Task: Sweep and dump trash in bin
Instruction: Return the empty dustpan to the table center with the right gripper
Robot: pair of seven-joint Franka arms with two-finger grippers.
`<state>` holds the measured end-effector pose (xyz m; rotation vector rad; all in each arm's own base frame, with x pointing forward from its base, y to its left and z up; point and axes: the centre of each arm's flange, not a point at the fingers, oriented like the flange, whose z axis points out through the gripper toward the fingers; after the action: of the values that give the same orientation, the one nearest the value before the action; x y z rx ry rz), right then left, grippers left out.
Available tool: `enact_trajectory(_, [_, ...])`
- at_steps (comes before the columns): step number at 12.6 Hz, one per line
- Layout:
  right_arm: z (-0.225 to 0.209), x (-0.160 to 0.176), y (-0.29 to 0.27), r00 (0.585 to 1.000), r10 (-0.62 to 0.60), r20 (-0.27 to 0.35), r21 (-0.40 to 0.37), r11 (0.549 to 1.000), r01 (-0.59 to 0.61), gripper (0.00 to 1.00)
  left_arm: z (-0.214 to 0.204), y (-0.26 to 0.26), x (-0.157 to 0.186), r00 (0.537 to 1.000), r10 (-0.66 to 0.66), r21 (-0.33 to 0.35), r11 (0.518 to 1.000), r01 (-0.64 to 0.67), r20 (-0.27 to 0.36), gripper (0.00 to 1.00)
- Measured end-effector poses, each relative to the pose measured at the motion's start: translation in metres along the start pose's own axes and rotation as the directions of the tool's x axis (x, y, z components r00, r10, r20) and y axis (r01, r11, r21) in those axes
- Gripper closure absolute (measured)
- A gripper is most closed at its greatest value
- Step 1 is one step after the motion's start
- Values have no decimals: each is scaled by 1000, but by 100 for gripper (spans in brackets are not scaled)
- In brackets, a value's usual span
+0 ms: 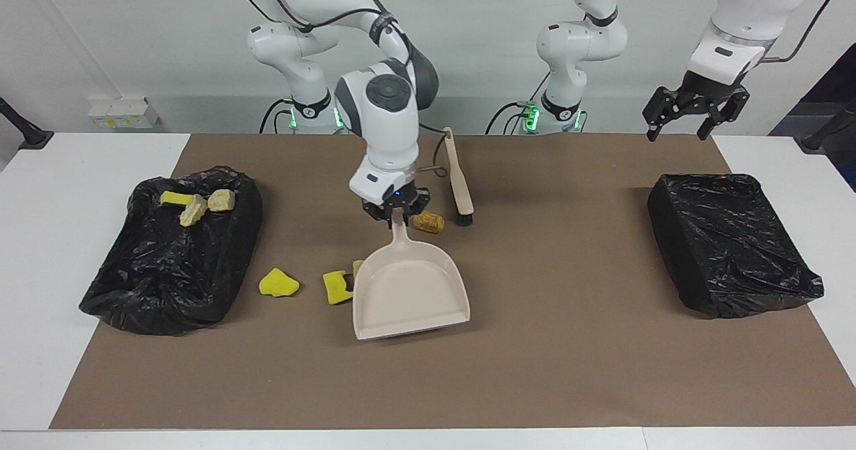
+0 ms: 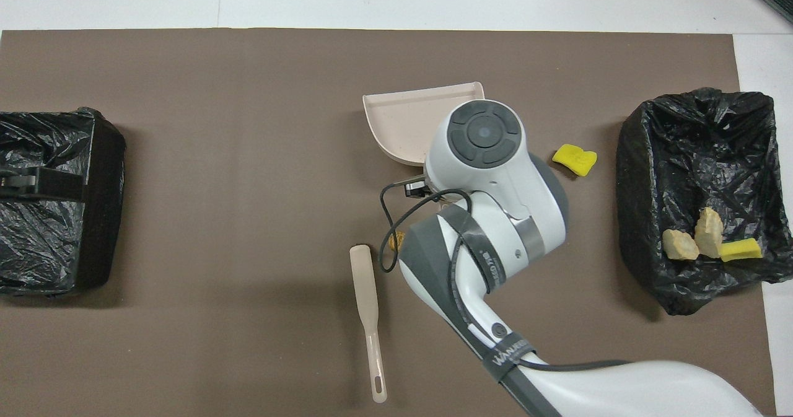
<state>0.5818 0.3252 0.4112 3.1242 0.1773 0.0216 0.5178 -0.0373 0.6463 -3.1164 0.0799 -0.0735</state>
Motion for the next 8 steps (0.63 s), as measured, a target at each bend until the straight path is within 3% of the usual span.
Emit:
enact_trajectory(6, [53,22,-58,997,71,-15,-1,998,-71,67,0,-3,0,1000,-6,0,1000,6,1,0])
enact_trajectory(7, [54,21,-63,998,60,-27,-10,998,-61,62,0,-4,0,1000,-6,0,1000,6,2,0])
enact_trajectory(8, [51,22,-64,998,56,-34,-12,998,-57,51,0,-4,0,1000,-6,0,1000,6,2,0])
